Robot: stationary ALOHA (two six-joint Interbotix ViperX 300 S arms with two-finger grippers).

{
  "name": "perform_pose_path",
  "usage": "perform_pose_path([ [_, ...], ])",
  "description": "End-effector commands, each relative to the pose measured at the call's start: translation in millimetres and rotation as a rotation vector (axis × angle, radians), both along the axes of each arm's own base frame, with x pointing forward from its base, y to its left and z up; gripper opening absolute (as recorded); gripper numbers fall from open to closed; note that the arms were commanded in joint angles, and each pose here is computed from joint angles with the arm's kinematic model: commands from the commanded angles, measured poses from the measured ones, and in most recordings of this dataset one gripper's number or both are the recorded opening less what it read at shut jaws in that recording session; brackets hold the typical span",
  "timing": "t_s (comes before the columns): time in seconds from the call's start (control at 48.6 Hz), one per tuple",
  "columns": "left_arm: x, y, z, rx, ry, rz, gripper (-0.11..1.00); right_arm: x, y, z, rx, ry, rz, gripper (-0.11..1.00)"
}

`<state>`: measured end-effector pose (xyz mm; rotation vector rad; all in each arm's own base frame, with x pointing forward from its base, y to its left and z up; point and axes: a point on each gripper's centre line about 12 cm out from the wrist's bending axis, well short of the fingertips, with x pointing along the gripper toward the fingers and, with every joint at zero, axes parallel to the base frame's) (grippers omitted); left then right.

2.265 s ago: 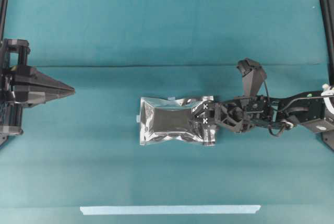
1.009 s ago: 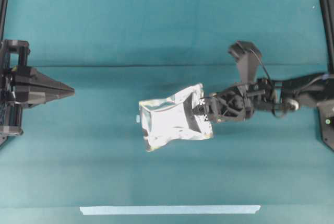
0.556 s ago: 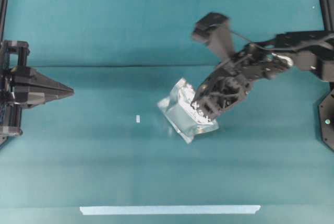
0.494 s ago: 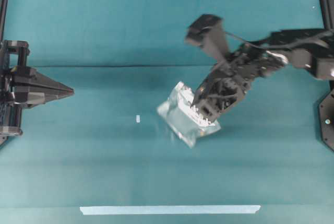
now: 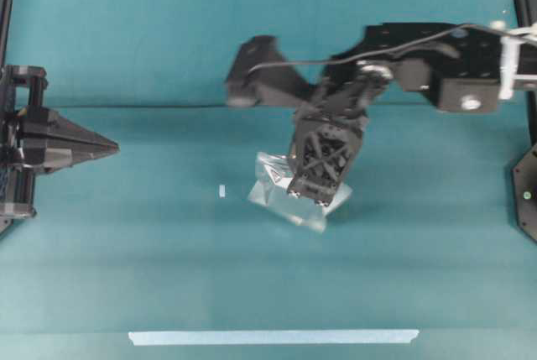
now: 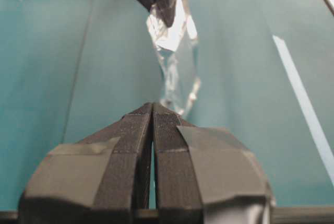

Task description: Hand over the silver zip bag and make it stand upright.

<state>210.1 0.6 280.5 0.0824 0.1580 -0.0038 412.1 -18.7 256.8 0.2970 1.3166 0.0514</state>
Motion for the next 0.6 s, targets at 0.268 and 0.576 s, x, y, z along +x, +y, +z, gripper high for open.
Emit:
perform_pose_path([
  [0.268,0,0,-3,-0.027,0.006,0.006,-0.01,18,-3,20,-0.204,-0.034,0.217,0.03],
  [0.576,0,0,-5,-0.047,0.009,0.009,-0.01,26,0,15,-0.275,-0.036,0.293,0.03],
])
